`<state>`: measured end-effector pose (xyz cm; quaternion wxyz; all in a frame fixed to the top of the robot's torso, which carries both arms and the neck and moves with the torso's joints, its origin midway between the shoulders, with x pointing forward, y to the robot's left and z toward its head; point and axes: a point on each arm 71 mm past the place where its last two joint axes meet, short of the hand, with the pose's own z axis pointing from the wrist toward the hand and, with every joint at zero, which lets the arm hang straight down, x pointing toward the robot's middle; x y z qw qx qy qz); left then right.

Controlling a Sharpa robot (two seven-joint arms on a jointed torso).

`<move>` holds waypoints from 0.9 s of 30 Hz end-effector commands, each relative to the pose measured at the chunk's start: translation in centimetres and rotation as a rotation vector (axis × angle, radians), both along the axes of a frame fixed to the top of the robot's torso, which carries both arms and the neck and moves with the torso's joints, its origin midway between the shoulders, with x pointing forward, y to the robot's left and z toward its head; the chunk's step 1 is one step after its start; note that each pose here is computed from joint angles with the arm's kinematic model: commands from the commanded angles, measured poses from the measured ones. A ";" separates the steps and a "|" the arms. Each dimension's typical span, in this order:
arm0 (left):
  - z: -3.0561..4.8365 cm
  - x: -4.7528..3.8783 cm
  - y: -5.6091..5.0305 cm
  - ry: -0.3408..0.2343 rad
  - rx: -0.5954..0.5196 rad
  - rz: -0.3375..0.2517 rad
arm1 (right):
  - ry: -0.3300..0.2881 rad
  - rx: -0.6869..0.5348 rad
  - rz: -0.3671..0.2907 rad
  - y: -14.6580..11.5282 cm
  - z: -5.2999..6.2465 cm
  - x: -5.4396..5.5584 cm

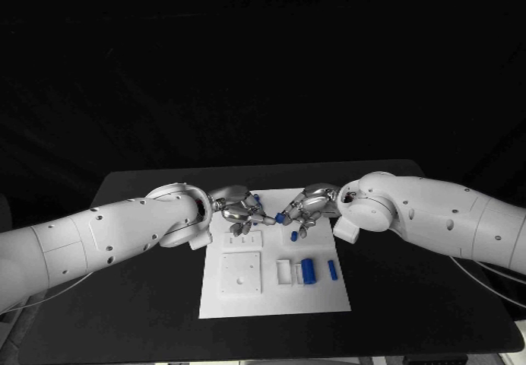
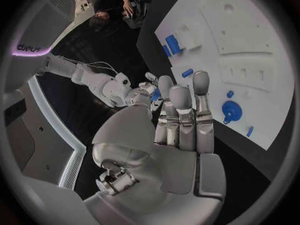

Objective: Assemble the parts on the task board

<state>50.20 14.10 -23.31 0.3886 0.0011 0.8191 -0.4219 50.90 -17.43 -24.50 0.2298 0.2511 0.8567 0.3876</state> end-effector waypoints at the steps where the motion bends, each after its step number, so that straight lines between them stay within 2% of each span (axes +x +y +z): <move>1: -0.09 -0.18 -0.3 0.034 0.012 -0.024 | 0.012 -0.014 0.050 0.4 -0.1 -0.4; 27: -0.10 -0.46 -0.8 0.067 -0.009 -0.045 | 0.019 -0.023 0.093 1.5 -0.1 -0.9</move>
